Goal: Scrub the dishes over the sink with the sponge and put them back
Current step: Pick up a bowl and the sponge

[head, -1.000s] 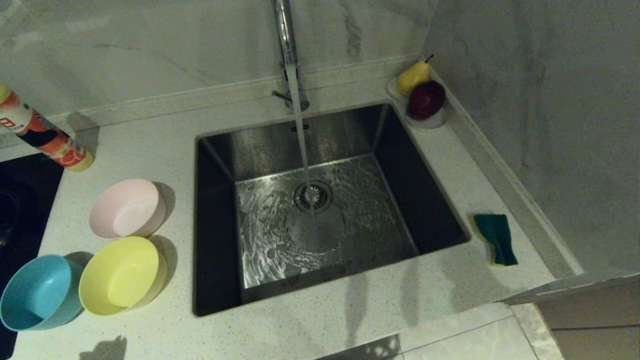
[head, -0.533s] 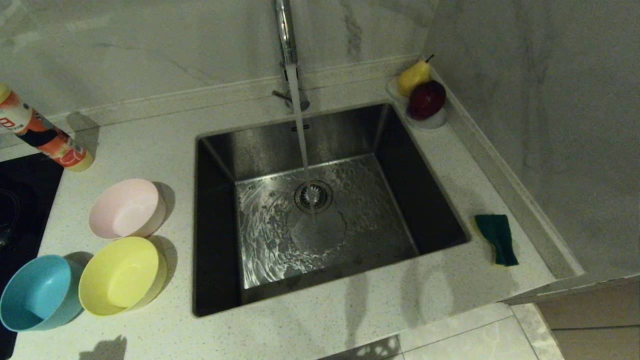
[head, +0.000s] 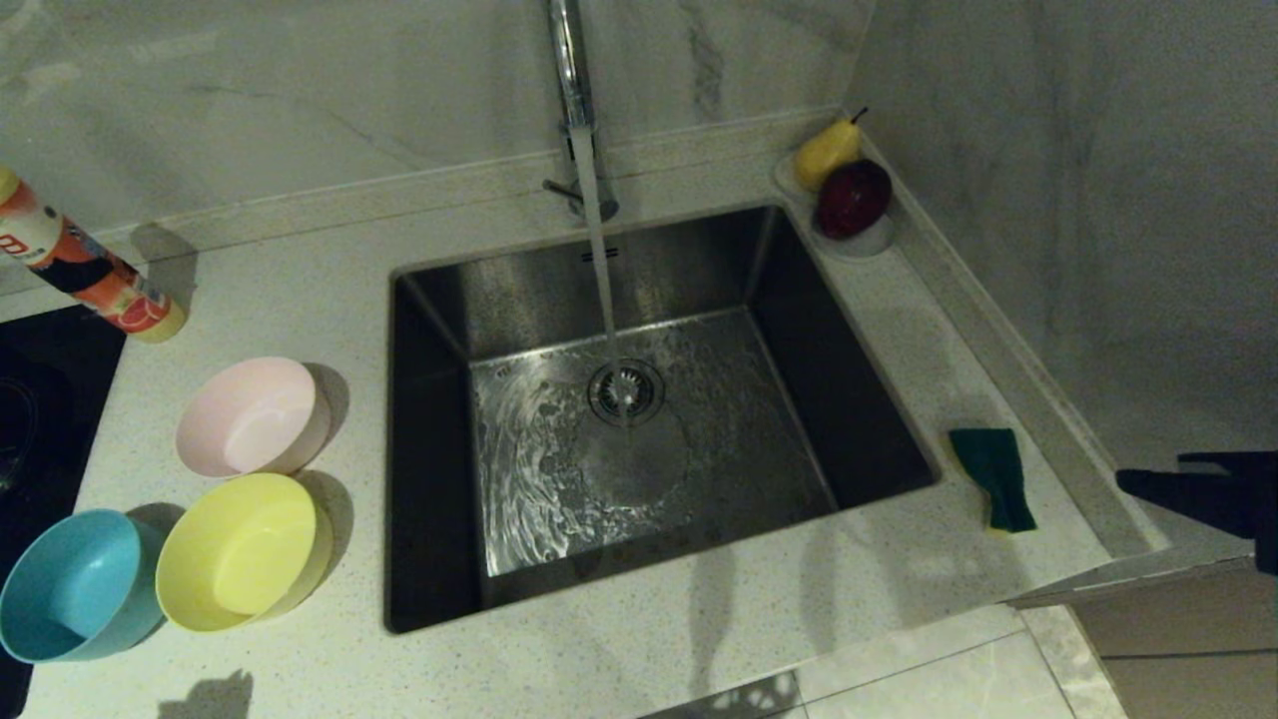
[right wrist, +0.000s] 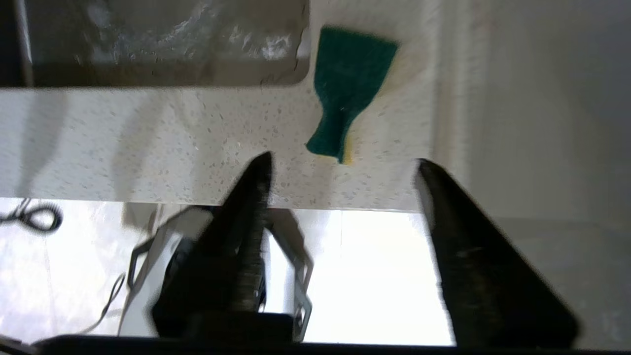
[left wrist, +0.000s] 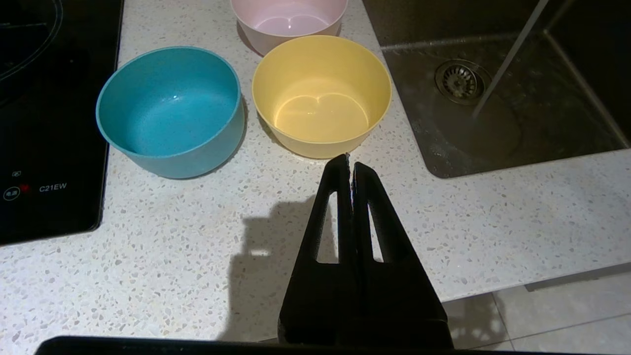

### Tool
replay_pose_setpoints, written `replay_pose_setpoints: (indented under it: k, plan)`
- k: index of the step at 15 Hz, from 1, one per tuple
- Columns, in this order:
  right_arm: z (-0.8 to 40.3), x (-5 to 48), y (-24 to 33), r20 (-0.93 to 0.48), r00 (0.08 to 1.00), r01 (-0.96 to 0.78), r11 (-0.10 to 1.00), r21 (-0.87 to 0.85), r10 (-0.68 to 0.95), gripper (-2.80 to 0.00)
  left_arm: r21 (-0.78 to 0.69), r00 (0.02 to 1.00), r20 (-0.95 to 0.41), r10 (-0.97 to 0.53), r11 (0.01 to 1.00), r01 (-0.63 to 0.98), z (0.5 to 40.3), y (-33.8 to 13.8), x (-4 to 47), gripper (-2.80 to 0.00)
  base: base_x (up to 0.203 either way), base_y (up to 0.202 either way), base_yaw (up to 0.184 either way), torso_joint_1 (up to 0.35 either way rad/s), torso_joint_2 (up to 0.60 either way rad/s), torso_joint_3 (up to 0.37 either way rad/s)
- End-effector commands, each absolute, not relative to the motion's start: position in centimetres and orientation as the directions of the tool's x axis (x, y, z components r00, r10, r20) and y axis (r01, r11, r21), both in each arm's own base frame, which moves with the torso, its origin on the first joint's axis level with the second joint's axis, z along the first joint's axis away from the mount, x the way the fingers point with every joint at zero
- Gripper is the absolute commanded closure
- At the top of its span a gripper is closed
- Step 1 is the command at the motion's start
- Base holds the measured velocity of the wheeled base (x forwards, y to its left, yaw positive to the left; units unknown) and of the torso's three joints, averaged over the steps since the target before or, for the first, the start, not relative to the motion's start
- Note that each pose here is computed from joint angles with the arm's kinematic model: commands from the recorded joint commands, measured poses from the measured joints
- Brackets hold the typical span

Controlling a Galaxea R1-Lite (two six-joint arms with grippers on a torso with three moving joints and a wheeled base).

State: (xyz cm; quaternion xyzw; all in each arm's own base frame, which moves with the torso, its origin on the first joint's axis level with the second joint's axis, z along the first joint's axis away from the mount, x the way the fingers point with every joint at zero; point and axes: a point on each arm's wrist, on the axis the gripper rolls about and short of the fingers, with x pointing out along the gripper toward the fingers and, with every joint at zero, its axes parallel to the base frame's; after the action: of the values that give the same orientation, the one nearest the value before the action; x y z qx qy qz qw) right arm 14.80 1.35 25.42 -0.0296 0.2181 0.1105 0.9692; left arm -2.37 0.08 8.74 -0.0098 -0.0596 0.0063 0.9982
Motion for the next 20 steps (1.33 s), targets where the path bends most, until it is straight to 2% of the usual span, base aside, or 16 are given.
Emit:
replay_pose_setpoints:
  k: [1, 9, 20]
  plan:
    - [23.4, 17.3, 1.9, -0.511, 0.833, -0.246, 0.969, 0.006, 0.214, -2.8, -0.02, 0.997, 0.08, 0.015, 1.0, -0.014, 7.6, 0.1, -2.0, 0.0, 0.0, 0.0, 0.0, 0.0, 0.0, 0.0]
    - [19.1, 23.0, 2.5, -0.568, 0.8, -0.236, 0.972, 0.001, 0.195, -2.8, -0.02, 0.997, 0.08, 0.014, 1.0, -0.012, 7.6, 0.1, -2.0, 0.0, 0.0, 0.0, 0.0, 0.0, 0.0, 0.0]
    - [17.6, 26.8, 3.5, -0.546, 0.824, -0.212, 0.976, -0.049, 0.152, -2.8, -0.02, 0.997, 0.08, 0.014, 1.0, -0.012, 7.6, 0.1, -2.0, 0.0, 0.0, 0.0, 0.0, 0.0, 0.0, 0.0]
